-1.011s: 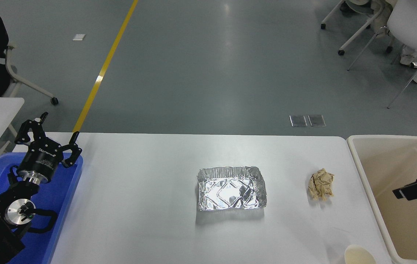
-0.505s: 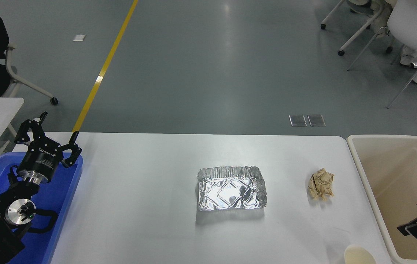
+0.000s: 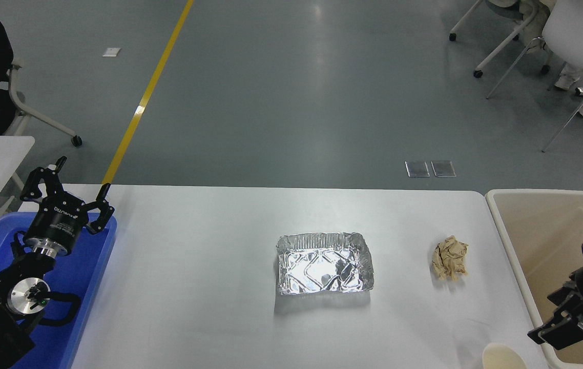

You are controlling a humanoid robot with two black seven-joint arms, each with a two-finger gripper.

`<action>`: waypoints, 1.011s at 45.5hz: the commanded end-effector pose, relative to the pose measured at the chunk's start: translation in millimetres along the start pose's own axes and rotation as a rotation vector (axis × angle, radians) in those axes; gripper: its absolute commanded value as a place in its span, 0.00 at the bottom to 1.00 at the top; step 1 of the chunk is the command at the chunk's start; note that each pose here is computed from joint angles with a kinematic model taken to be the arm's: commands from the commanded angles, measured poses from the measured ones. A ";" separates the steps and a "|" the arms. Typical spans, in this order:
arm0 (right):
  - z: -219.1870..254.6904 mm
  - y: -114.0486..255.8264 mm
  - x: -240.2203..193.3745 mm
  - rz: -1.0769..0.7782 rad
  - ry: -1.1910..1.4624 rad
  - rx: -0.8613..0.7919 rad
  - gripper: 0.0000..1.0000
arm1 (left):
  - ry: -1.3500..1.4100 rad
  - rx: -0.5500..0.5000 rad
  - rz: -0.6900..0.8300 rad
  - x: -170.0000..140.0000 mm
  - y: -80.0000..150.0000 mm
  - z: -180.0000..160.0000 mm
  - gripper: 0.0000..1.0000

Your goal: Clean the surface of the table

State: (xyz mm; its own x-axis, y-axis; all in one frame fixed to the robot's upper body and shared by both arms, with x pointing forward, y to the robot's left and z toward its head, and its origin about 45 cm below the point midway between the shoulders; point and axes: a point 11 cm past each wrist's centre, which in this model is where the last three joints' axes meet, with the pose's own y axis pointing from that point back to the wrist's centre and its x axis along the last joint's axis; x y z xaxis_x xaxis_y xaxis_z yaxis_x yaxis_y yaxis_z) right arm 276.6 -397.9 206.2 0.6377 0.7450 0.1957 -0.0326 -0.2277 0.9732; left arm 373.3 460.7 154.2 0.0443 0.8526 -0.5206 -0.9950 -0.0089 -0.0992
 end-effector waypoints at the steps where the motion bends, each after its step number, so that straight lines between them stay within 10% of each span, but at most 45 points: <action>1: -5.7 -24.3 2.7 -0.045 0.023 0.040 0.99 | 0.001 0.000 -0.001 -0.1 0.0 0.0 1.00; 46: -0.4 -61.7 -27.1 -0.043 -0.077 0.058 0.98 | 0.000 0.000 0.000 0.0 0.0 0.0 1.00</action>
State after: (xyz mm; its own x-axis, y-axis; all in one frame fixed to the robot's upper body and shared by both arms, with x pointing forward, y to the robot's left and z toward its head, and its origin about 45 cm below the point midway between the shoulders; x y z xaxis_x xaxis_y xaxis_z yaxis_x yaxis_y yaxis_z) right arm 261.6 -399.9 150.5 0.6827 0.7180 0.1354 0.0480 -0.2291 0.9722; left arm 373.3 460.8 154.2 0.0440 0.8527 -0.5205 -0.9950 -0.0091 -0.0991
